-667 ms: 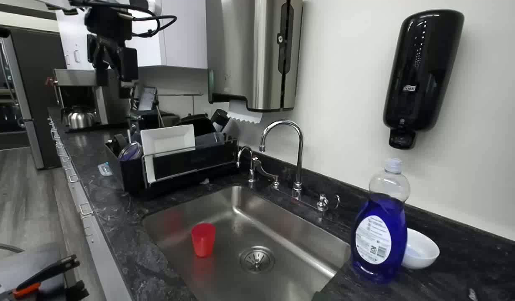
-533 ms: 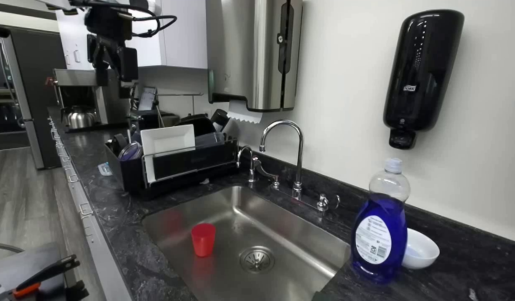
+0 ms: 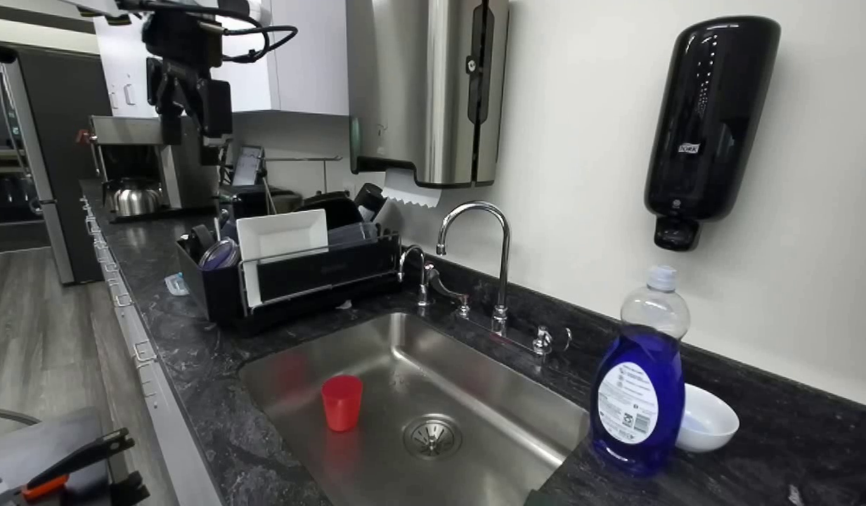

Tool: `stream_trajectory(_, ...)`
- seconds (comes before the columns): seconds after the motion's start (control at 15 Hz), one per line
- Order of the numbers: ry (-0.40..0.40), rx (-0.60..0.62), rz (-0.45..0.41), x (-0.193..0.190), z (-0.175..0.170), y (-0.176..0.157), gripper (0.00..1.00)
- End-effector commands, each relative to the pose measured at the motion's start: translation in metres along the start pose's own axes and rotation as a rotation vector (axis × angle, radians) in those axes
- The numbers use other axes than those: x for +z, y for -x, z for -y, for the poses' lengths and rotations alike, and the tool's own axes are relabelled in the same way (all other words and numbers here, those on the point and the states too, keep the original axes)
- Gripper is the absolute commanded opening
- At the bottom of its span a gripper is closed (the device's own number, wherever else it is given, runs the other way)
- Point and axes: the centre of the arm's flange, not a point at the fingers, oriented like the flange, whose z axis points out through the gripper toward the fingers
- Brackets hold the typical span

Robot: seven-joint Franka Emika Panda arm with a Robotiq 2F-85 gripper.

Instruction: Move the right faucet handle forward

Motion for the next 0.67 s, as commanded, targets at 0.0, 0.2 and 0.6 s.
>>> stream_trajectory(0.0,0.0,0.0,0.0,0.0,0.0,0.0,1.0)
stream_trajectory(0.2,0.013,-0.027,-0.019,0.006,-0.004,-0.004,1.0)
stream_trajectory(0.6,0.03,-0.094,-0.028,0.026,-0.039,-0.017,1.0)
